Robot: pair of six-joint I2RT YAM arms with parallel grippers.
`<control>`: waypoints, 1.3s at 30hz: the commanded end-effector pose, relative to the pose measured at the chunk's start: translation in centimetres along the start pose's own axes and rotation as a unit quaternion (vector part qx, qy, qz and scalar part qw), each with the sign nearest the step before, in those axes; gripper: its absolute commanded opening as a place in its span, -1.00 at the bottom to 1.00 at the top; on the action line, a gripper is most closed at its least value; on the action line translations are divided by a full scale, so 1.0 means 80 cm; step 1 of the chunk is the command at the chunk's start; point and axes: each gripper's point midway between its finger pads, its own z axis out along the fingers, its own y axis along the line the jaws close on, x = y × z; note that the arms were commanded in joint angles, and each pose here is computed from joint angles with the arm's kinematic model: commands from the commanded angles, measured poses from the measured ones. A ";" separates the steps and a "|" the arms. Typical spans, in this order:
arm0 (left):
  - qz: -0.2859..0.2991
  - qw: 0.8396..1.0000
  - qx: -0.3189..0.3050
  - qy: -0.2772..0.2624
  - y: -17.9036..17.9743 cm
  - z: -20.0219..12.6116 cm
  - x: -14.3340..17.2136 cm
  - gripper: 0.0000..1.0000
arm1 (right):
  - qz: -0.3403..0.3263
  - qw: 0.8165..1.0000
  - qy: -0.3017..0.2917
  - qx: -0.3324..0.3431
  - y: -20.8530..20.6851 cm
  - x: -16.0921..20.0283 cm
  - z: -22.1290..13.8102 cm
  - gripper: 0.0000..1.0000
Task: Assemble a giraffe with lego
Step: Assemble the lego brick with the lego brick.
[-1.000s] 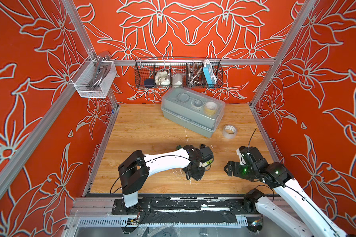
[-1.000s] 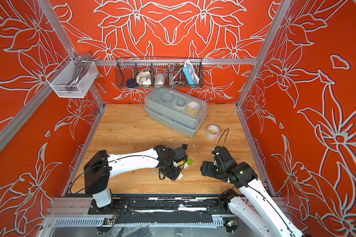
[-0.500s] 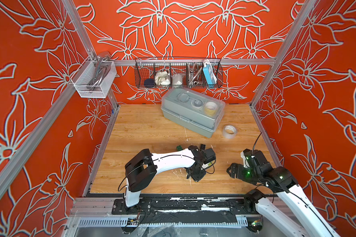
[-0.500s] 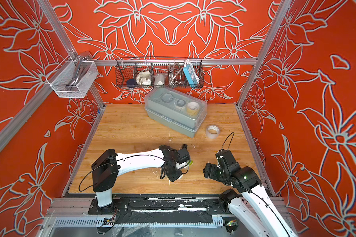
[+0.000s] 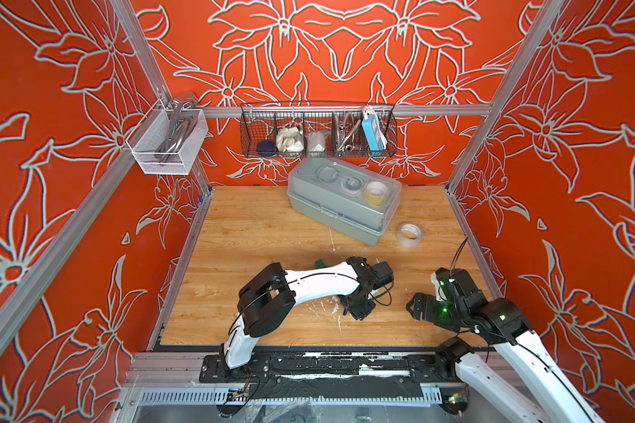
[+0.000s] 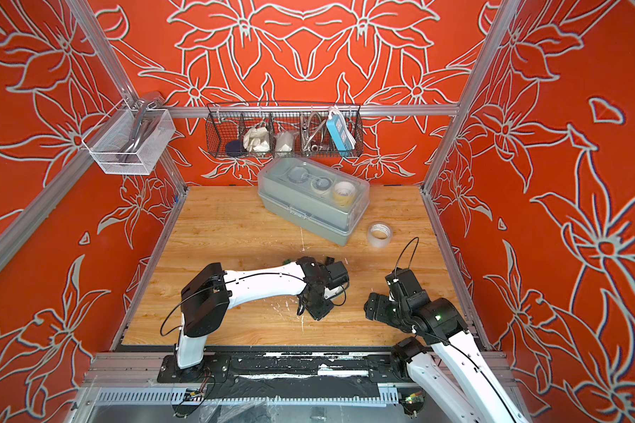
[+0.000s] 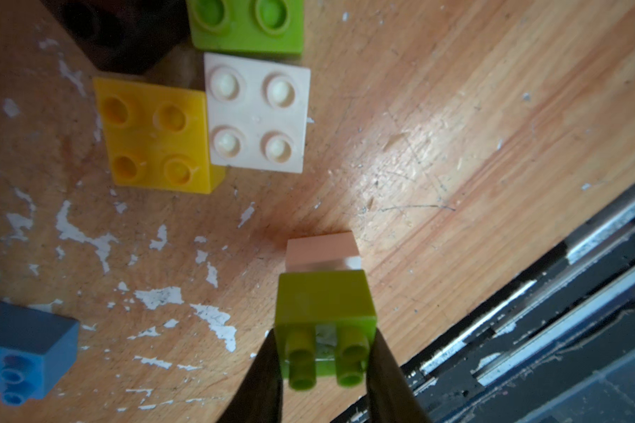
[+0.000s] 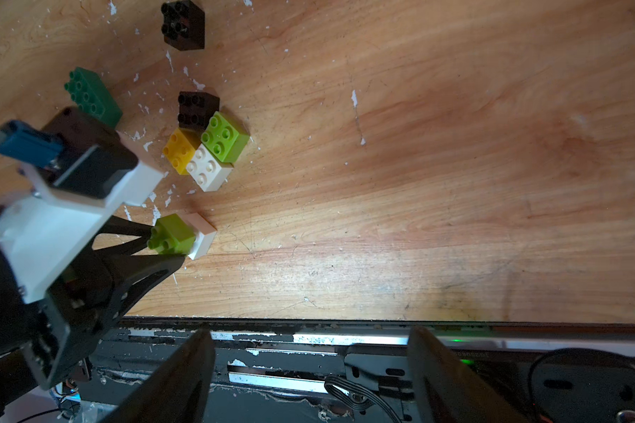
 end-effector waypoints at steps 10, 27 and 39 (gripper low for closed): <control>-0.029 0.998 -0.014 0.045 0.005 0.007 0.017 -0.89 | -0.004 1.000 -0.001 0.007 -0.002 -0.005 -0.004 0.74; -0.043 0.997 -0.001 0.063 -0.004 0.006 0.024 -0.88 | -0.005 1.000 0.003 -0.002 0.001 -0.012 0.001 0.74; -0.032 0.997 -0.001 0.069 -0.009 0.001 0.024 -0.88 | -0.006 1.000 0.010 -0.010 0.003 -0.016 0.004 0.75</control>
